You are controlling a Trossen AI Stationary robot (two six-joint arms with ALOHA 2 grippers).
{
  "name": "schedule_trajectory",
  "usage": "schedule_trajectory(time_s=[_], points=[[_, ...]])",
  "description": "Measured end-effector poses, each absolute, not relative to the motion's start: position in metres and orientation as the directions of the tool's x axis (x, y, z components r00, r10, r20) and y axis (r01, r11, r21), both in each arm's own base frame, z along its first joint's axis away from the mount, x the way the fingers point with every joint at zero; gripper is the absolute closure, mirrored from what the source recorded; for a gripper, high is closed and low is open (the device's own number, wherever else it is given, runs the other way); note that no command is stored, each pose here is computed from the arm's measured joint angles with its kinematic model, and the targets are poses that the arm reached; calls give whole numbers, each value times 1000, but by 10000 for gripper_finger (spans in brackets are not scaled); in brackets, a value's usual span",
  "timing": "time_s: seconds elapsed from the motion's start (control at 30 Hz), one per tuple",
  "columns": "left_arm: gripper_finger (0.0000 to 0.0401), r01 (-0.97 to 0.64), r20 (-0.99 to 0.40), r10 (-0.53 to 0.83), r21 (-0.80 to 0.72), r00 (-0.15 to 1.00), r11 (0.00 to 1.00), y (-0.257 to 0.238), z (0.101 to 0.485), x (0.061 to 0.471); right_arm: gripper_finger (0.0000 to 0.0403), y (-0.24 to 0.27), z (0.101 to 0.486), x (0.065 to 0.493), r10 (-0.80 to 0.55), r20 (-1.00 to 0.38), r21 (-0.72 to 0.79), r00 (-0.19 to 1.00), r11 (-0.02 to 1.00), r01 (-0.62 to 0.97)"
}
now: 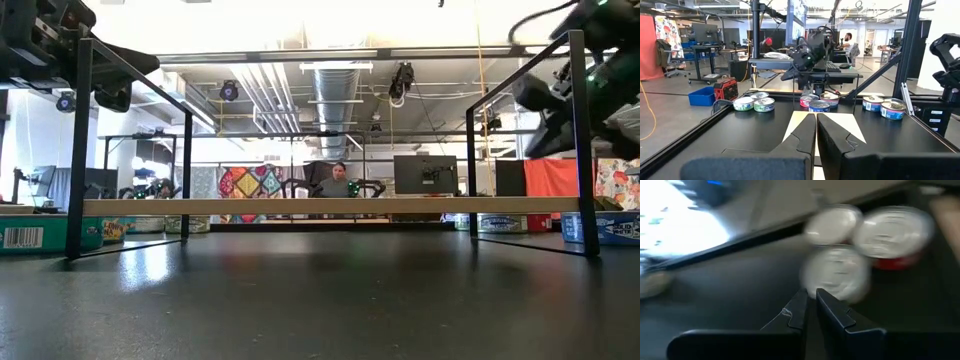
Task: Stack canned seafood by type on shelf
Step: Put the top left green tuna can on the shelf
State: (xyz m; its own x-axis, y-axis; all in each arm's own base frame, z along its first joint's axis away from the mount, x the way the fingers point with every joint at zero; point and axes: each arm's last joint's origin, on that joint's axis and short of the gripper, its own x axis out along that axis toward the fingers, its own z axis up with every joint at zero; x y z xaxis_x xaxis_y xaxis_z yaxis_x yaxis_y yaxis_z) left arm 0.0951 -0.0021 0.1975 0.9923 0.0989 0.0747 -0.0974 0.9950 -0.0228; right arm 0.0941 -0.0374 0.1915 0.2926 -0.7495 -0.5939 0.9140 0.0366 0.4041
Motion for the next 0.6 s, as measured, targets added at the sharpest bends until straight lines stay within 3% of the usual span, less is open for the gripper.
schedule_trajectory(time_s=[0.1,0.3,0.6], points=[[401,-97,74,99,-23,992,995,-2,197,95,374,-45,192,98,-734,-651,340,193,-55,939],[401,-97,75,99,-23,992,995,-2,197,95,374,-57,195,108,-698,-699,374,155,-171,911],[401,-97,75,99,-22,992,995,-2,197,95,374,-69,252,136,-753,-626,292,205,18,956]])
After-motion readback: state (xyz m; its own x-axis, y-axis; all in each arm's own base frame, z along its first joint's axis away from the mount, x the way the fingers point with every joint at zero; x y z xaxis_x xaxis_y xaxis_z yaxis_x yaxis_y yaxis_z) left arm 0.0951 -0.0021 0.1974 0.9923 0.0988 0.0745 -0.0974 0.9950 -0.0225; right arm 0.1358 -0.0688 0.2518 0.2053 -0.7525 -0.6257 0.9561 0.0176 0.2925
